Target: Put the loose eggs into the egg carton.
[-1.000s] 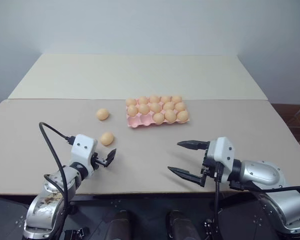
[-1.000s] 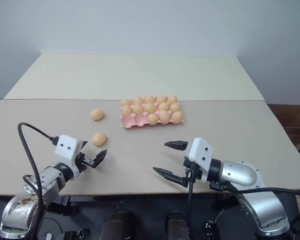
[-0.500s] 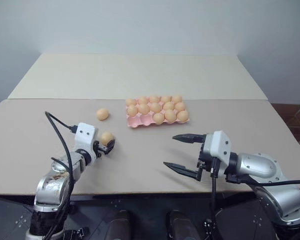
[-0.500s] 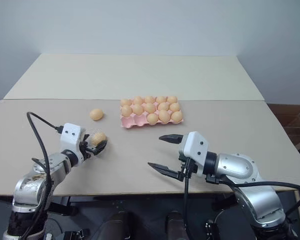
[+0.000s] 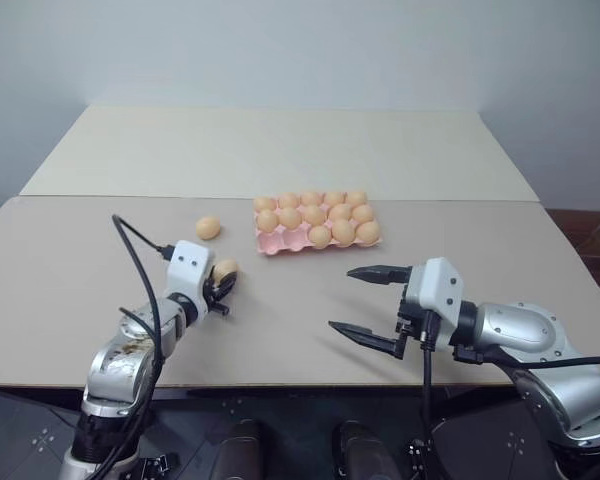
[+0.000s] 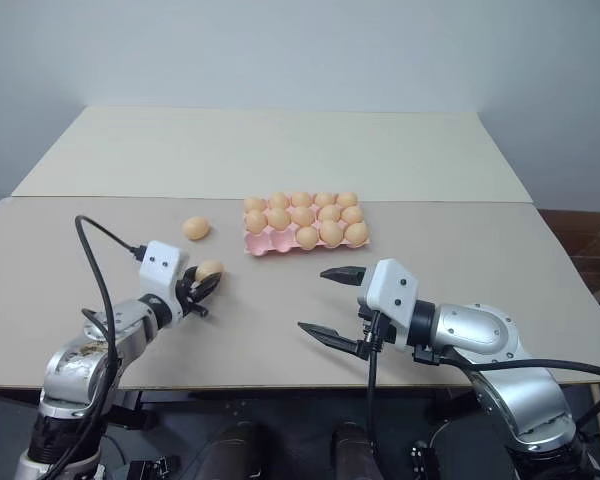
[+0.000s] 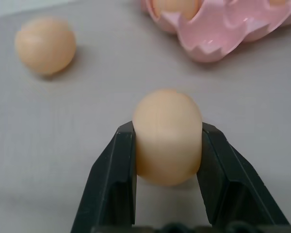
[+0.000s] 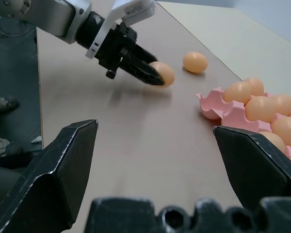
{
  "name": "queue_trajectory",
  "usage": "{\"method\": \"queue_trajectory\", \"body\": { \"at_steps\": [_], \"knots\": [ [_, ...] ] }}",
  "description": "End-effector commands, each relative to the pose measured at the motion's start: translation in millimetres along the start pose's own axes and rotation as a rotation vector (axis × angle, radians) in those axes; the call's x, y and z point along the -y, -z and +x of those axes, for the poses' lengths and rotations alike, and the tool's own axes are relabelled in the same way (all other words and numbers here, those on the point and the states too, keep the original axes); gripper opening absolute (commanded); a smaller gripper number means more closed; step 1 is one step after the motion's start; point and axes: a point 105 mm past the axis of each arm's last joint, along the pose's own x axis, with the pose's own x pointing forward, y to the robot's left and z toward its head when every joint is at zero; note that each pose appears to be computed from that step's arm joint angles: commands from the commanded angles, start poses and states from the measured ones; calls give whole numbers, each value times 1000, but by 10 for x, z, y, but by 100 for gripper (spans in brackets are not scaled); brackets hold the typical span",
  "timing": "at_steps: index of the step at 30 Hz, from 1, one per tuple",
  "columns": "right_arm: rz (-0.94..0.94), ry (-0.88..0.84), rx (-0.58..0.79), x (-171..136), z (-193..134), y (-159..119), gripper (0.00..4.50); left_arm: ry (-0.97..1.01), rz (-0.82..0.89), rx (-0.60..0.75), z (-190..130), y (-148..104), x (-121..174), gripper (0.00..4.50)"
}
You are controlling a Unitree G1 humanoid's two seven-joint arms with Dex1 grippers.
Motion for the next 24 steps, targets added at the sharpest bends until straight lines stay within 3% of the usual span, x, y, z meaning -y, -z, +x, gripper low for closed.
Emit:
{"method": "queue_trajectory", "body": {
  "at_steps": [1,14,24],
  "knots": [
    [-36,-4,31,-14,-7,-113,450,43,55,109,67,-312,137,138],
    [-26,41,24,15,13,-91,450,113,122,166,507,-497,338,138],
    [58,237,-55,228,40,-38,450,200,182,176,709,-496,473,138]
  ]
}}
